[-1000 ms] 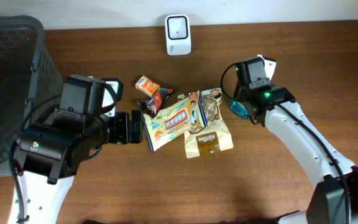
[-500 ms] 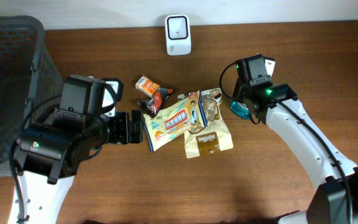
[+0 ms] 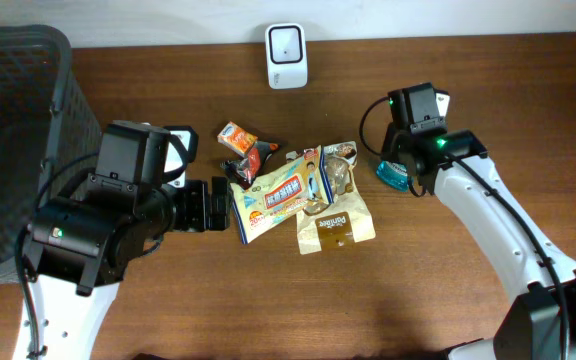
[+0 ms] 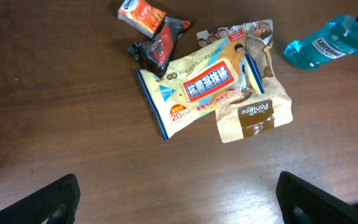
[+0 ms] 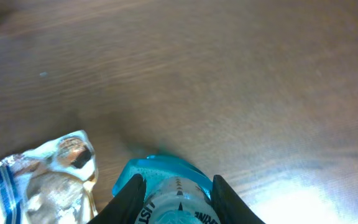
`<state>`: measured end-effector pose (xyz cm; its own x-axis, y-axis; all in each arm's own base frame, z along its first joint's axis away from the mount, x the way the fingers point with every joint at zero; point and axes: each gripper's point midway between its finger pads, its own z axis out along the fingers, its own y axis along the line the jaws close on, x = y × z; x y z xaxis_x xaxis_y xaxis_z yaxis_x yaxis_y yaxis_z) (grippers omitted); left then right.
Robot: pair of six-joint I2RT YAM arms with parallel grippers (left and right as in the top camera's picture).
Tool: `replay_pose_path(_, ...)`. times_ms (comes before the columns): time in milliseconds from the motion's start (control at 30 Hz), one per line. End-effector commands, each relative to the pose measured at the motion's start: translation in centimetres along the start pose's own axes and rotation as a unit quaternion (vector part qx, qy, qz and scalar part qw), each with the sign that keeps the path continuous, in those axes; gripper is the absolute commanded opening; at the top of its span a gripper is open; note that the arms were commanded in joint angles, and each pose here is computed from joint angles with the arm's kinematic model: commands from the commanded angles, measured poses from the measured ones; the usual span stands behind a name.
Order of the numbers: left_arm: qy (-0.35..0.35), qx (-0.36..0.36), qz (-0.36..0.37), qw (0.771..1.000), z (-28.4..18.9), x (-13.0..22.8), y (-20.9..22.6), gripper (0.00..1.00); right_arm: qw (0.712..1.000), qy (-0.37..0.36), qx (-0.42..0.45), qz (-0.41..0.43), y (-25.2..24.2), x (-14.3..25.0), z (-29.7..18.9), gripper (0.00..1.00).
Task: Scan the item barcode
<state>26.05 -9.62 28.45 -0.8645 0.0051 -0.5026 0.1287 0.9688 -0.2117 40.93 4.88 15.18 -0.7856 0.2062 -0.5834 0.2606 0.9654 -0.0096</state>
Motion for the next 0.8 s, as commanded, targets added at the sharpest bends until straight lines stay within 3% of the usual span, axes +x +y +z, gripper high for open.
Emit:
replay_pose_path(0,-0.004,-0.004,0.005,1.0,-0.2,-0.2,0.2,0.99,0.993,-0.029,-0.064,-0.095,2.4,-2.8,-1.9,0.28)
replay_pose_path(233,-0.004,-0.004,0.006,1.0,-0.2,-0.1,0.1,0.99,0.973,-0.023,-0.067,-0.219,2.4,-2.0,-1.7,0.26)
replay_pose_path(500,-0.004,-0.004,0.005,1.0,-0.2,-0.1,0.1,0.99,0.979,0.002,-0.052,-0.198,-0.1,-1.4,0.2,0.22)
replay_pose_path(767,-0.004,-0.004,0.005,1.0,-0.2,-0.1,0.1,0.99,0.978,0.047,-0.114,-0.168,-0.2,0.0,2.6,0.24)
